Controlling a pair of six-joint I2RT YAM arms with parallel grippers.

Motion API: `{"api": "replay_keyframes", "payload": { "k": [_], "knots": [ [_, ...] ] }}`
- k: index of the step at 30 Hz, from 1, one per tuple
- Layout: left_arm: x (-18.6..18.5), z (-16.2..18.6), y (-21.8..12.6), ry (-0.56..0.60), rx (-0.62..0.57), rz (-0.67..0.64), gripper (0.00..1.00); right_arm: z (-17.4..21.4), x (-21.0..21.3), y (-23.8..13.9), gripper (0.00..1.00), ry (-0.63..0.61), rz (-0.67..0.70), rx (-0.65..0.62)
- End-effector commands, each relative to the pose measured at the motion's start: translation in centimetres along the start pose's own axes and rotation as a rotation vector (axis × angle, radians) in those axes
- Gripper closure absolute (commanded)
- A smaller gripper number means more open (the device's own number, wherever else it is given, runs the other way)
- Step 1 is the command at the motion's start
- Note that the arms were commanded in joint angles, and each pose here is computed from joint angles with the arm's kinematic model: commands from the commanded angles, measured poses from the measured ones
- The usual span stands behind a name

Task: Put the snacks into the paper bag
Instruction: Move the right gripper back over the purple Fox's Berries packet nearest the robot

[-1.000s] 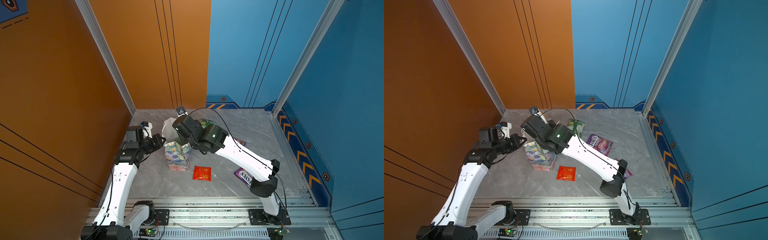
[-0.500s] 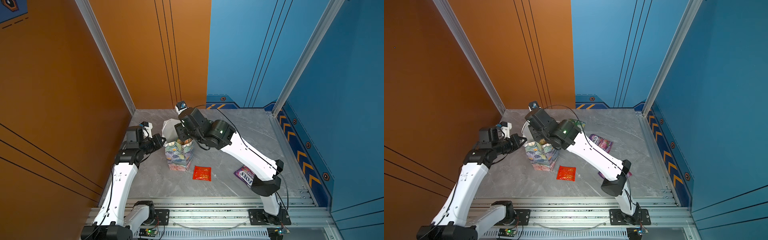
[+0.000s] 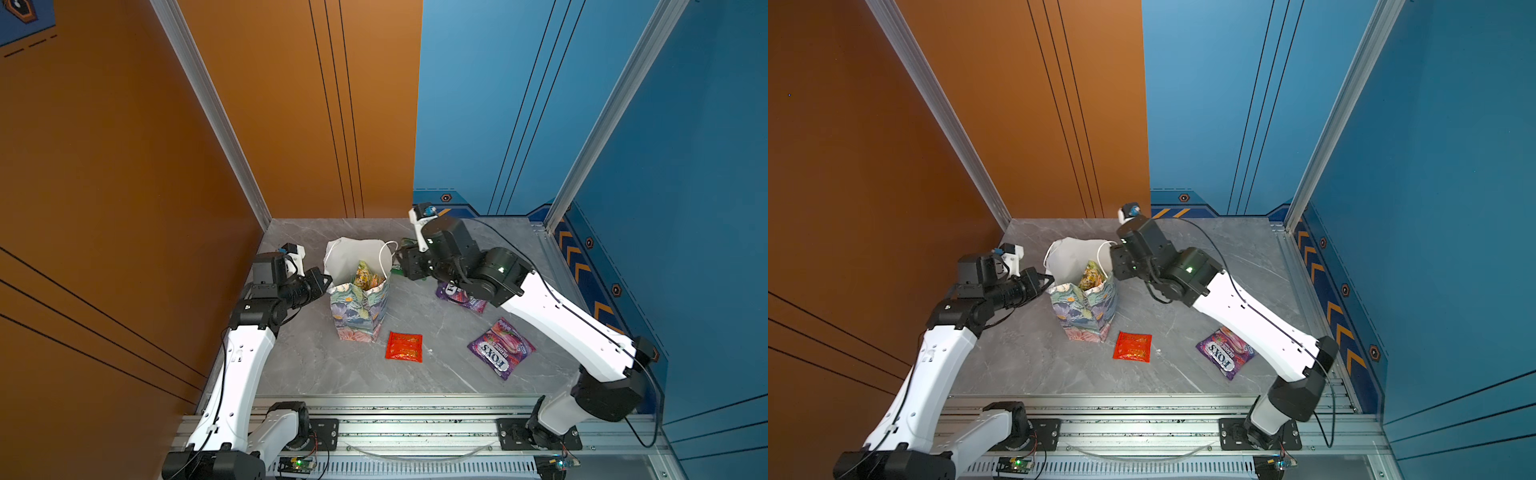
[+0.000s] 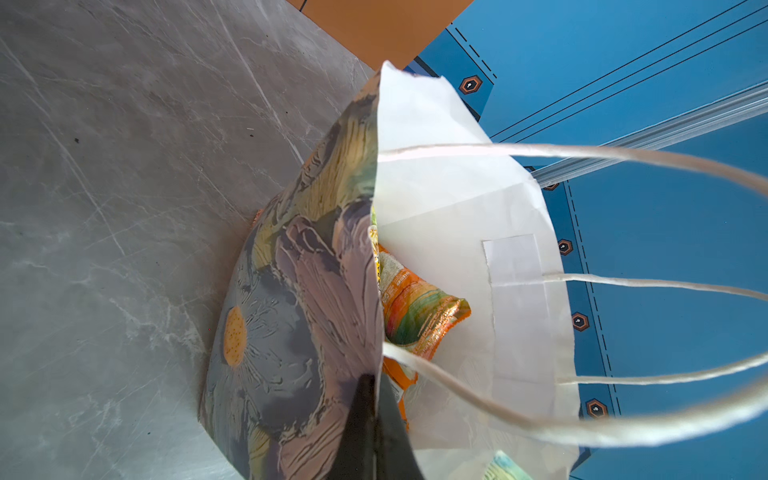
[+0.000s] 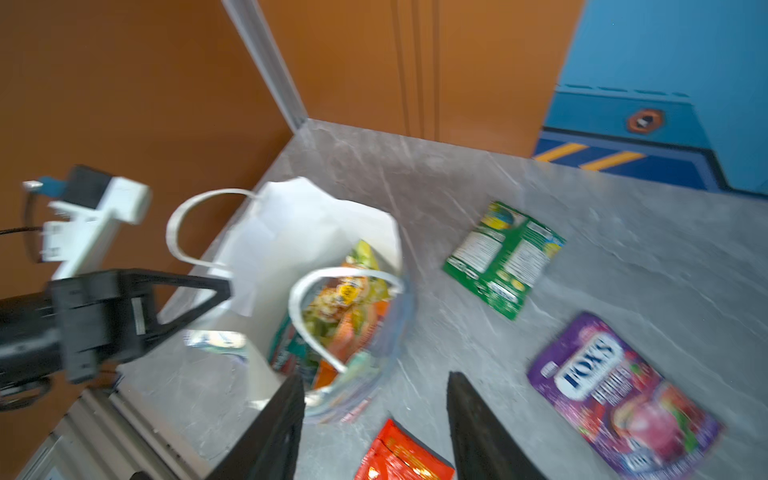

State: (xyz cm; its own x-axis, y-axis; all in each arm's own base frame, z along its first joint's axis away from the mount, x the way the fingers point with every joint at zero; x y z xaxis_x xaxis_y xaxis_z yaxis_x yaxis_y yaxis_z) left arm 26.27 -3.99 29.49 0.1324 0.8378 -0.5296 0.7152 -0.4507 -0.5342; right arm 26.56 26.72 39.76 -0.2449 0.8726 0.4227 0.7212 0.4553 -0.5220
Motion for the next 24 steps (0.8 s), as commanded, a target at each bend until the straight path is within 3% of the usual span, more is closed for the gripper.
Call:
{"api": "replay_keyframes", "payload": {
  "k": [1, 5, 10, 18, 24],
  "knots": [
    [0.3, 0.5, 0.2, -0.006, 0.017, 0.007, 1.00, 1.0, -5.8, 0.1, 0.43, 0.214, 0.058, 0.011],
    [0.3, 0.4, 0.2, -0.004, 0.013, 0.011, 1.00, 4.6, -15.0, -0.4, 0.39, 0.423, 0.260, 0.030],
    [0.3, 0.4, 0.1, -0.005, 0.011, 0.008, 1.00, 9.9, -22.4, -2.0, 0.13, 0.567, 0.449, 0.030],
    [0.3, 0.4, 0.1, -0.012, 0.011, 0.010, 1.00, 14.5, -26.7, -3.4, 0.07, 0.681, 0.642, 0.112],
    [0.2, 0.5, 0.0, -0.011, 0.008, 0.012, 1.00, 17.2, -28.1, -3.1, 0.02, 0.744, 0.692, 0.149]
  ]
}}
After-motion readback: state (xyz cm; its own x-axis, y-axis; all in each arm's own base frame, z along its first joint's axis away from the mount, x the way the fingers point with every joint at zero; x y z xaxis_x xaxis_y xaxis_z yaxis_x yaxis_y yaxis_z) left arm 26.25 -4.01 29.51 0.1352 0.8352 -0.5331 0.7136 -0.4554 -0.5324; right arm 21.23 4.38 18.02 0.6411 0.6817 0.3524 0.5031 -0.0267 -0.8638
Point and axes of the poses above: each gripper's point midway between its finger pads, its own y axis out along the fingers, its own x axis along the line the jaws close on, z = x × y, the point moved 7 cm from there along -y, back along the fingers, and after that the axes turned 12 degrees about y, right-handed, at the moved point
